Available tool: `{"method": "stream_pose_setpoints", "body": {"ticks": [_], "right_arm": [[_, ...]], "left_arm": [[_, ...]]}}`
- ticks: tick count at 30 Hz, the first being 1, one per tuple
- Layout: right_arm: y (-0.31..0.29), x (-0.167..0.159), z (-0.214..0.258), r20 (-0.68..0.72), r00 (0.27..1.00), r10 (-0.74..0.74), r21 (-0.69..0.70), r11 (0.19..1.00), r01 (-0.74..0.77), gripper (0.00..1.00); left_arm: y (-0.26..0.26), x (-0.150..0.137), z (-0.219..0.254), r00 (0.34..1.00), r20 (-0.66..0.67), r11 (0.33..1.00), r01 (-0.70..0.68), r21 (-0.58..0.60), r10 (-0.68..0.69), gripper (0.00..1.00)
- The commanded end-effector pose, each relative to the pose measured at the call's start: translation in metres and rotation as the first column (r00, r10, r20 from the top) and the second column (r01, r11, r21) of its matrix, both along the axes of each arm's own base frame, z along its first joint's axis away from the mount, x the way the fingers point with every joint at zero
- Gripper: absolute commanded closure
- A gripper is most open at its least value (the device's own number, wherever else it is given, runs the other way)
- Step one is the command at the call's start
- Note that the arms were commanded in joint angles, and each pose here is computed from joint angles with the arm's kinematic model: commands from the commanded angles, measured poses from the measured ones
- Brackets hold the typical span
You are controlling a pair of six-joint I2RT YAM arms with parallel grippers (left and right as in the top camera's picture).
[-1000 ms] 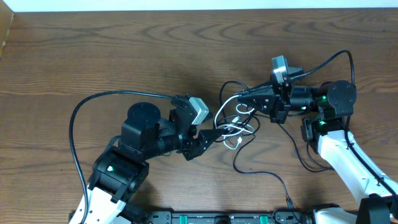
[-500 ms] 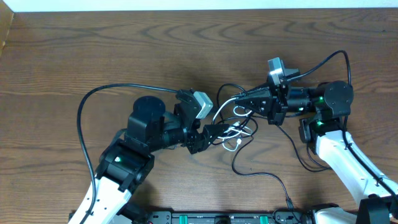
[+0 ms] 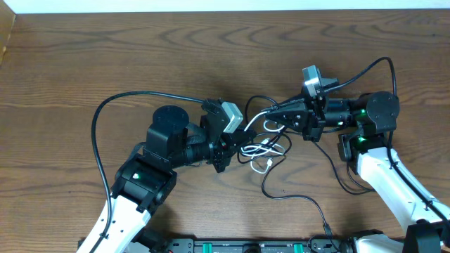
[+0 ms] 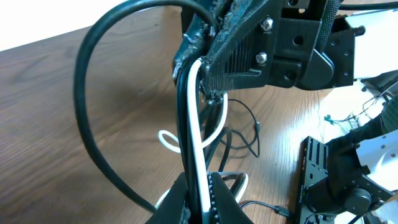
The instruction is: Untangle cables
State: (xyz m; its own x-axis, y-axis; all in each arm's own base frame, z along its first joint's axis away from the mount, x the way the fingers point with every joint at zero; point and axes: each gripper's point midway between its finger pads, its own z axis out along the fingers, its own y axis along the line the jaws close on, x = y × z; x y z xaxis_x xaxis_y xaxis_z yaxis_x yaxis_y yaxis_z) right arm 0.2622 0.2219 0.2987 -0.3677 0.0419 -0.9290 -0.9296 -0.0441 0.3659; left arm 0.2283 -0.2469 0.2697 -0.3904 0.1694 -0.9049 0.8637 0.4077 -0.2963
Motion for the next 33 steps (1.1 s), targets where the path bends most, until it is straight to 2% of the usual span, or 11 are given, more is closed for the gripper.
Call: {"method": "stream_pose_setpoints", "body": {"ticks": [1, 4, 6, 8, 13, 16, 19, 25, 27, 33], "right_arm": [[0.002, -0.002, 0.004, 0.013, 1.000, 0.006, 0.003, 1.000, -0.006, 0.85], [0.002, -0.003, 0.003, 0.013, 1.000, 0.010, 0.001, 1.000, -0.010, 0.59], [0.002, -0.003, 0.003, 0.011, 1.000, 0.013, 0.000, 1.000, -0.013, 0.33], [0.001, -0.003, 0.003, 0.013, 1.000, 0.014, -0.001, 1.000, -0.014, 0.02], [-0.002, -0.003, 0.001, 0.019, 1.000, 0.016, -0.007, 1.000, -0.016, 0.01], [-0.005, -0.003, 0.001, 0.020, 1.000, 0.021, -0.012, 1.000, -0.021, 0.01], [-0.008, -0.007, -0.002, 0.021, 0.999, 0.046, -0.024, 0.999, -0.046, 0.01], [-0.011, -0.010, -0.007, -0.008, 0.997, 0.075, -0.041, 0.996, -0.075, 0.01], [-0.011, -0.009, -0.010, -0.025, 0.997, 0.075, -0.043, 0.996, -0.076, 0.01], [-0.003, -0.002, -0.031, -0.113, 0.993, 0.038, -0.058, 0.997, -0.045, 0.01]], "left_arm": [[-0.002, -0.002, 0.010, 1.000, 0.020, 1.000, 0.020, -0.021, -0.020, 0.92], [-0.003, -0.001, 0.012, 0.999, 0.032, 0.999, 0.021, -0.027, -0.020, 0.92], [-0.003, -0.001, 0.012, 0.999, 0.033, 0.999, 0.021, -0.028, -0.020, 0.93], [-0.003, -0.001, 0.012, 0.999, 0.032, 0.999, 0.020, -0.027, -0.019, 0.92], [-0.002, 0.001, 0.012, 0.999, 0.033, 1.000, 0.013, -0.025, -0.012, 0.92], [0.009, 0.020, 0.005, 0.991, 0.001, 0.991, -0.131, 0.006, 0.131, 0.93], [0.025, 0.040, -0.004, 0.955, -0.041, 0.956, -0.292, 0.041, 0.293, 0.92], [0.036, 0.052, -0.008, 0.904, -0.114, 0.911, -0.410, 0.037, 0.412, 0.92], [0.036, 0.053, -0.006, 0.897, -0.136, 0.906, -0.423, 0.020, 0.421, 0.92], [0.023, 0.046, 0.011, 0.932, -0.130, 0.936, -0.347, -0.056, 0.338, 0.92]]}}
